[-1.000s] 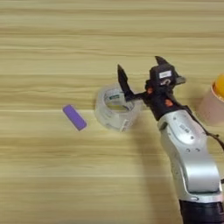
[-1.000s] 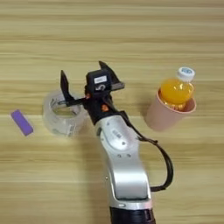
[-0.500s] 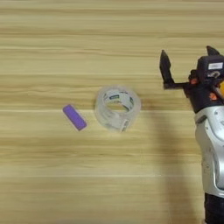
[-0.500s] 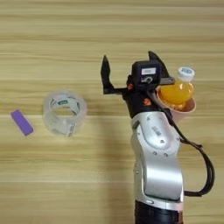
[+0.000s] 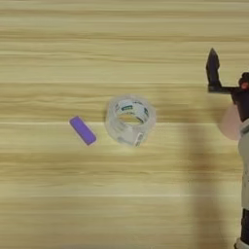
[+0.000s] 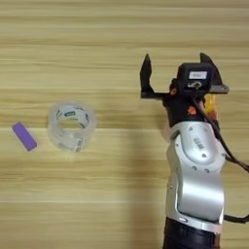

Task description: Move the objects on the table

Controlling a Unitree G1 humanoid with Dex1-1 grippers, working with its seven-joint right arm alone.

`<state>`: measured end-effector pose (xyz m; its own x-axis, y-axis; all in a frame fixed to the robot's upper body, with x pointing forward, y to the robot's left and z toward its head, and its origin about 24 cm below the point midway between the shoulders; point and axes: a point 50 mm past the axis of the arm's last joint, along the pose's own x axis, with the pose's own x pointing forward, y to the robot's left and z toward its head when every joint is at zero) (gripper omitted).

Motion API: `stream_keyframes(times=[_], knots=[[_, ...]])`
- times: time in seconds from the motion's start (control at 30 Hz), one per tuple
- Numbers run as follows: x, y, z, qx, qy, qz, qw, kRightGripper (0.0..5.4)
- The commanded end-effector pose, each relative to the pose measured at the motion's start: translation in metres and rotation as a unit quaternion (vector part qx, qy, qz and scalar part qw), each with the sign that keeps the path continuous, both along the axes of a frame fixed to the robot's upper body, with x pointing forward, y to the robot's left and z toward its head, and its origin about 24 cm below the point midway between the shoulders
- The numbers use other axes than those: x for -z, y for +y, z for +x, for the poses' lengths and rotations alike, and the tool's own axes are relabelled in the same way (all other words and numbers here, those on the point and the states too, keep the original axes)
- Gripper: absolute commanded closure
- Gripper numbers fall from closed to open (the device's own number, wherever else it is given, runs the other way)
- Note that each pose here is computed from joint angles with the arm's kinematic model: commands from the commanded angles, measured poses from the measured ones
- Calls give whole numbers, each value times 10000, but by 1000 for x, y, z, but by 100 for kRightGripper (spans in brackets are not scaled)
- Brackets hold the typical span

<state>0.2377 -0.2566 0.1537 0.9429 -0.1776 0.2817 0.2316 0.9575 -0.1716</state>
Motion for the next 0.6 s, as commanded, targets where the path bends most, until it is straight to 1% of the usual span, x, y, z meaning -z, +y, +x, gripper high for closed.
stream_keyframes(times=[0.03,0.3,0.47,0.6], knots=[[-26,-10,1,178,-571,-293,9978,6],[-20,-26,1,497,-433,-243,9975,6],[-14,-35,3,681,-276,-163,9972,6],[-7,-41,7,715,-142,-90,9973,6]])
